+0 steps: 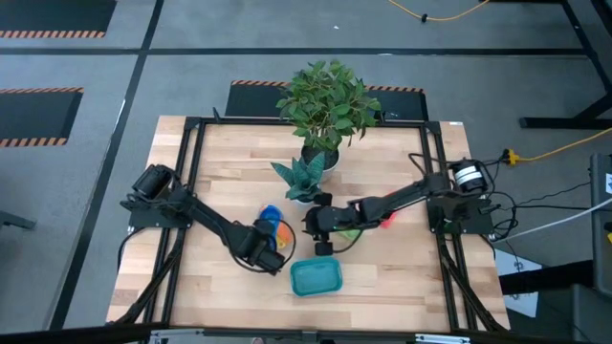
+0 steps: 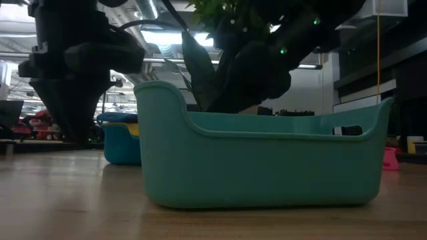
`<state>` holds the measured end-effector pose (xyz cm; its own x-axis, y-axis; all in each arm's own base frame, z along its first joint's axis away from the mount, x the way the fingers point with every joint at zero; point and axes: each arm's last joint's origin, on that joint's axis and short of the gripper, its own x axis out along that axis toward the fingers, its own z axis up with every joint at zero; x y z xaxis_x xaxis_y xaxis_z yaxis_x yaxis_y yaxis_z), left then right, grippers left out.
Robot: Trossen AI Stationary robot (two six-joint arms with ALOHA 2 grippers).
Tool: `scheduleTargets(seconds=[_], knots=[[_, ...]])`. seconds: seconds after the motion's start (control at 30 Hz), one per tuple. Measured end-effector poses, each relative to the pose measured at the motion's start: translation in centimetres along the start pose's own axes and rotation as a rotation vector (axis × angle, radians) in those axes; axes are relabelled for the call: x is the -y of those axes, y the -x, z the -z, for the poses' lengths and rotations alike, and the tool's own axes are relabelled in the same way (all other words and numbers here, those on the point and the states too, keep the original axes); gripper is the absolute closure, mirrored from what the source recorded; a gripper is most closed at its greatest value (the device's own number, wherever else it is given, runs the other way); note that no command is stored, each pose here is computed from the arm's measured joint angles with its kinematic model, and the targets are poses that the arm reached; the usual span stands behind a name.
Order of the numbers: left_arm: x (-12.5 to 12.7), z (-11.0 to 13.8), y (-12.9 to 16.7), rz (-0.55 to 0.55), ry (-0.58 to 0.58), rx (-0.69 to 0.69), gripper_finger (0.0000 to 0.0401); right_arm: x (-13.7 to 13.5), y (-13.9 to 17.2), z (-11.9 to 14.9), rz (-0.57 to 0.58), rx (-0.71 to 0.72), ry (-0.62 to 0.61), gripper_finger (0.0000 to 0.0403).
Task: Nest measuring cups in basket
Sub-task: Stack the blue measuring cup on top of the orange measuring cup
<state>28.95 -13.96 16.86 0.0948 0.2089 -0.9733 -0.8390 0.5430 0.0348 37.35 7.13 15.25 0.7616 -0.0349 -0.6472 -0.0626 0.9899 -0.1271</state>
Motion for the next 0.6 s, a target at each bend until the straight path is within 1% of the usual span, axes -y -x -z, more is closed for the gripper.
scheduleTargets(seconds=[0.1, 0.37, 0.6], knots=[[0.1, -0.2, -0.1, 0.012, 0.005, -0.005, 0.0316, 0.0, -0.7, 0.3, -0.028, 0.011, -0.005, 0.025], [0.1, -0.3, -0.1, 0.017, 0.007, -0.008, 0.0316, 0.4, -2.6, 0.9, -0.014, 0.049, -0.021, 0.025], [0.3, -0.4, -0.1, 0.033, 0.012, -0.005, 0.0316, 0.5, -3.4, 1.4, -0.011, 0.06, -0.031, 0.025]])
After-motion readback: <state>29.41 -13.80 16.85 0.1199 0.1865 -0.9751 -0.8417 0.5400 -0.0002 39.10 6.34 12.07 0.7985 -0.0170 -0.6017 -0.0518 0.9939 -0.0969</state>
